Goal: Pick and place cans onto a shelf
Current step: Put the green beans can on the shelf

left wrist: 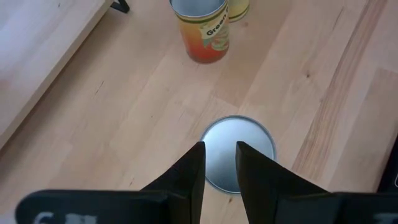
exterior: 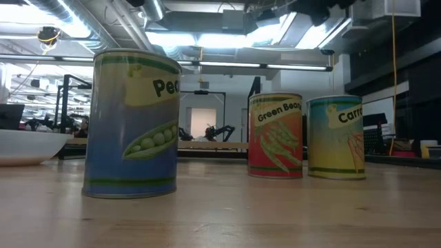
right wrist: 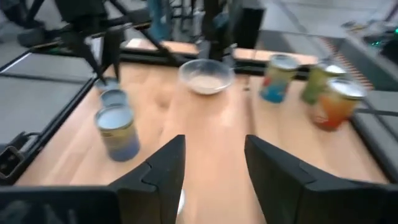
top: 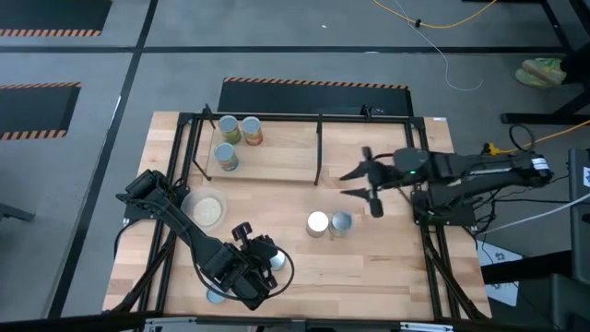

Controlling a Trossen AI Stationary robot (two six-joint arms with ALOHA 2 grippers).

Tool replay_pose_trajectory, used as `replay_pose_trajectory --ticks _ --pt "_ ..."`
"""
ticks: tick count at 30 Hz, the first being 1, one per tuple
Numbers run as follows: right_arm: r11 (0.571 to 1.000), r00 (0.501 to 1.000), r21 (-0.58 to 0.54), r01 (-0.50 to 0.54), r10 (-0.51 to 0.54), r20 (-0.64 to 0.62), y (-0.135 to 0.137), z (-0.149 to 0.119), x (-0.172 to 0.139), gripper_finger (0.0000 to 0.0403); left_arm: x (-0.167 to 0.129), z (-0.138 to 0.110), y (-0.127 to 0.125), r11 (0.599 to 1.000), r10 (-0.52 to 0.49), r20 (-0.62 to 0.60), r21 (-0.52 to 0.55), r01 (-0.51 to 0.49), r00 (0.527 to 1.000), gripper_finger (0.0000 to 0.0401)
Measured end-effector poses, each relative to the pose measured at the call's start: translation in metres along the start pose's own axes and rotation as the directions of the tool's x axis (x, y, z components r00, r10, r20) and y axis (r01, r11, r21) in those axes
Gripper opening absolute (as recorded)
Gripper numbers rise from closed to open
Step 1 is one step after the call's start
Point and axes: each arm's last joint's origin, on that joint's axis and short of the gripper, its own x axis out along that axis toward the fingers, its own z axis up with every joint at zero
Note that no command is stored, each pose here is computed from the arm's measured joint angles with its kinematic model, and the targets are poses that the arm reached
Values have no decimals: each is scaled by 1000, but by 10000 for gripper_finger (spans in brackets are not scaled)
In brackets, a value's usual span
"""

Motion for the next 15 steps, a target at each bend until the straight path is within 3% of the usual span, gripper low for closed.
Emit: replay_pose_trajectory --ticks 6,15 --pt "995 992 -36 -98 94 -87 2 2 37 171 0 0 0 1000 0 0 0 0 1000 82" --pt "992 963 -22 -128 118 -244 3 -22 84 171 0 0 0 1000 0 0 0 0 1000 82"
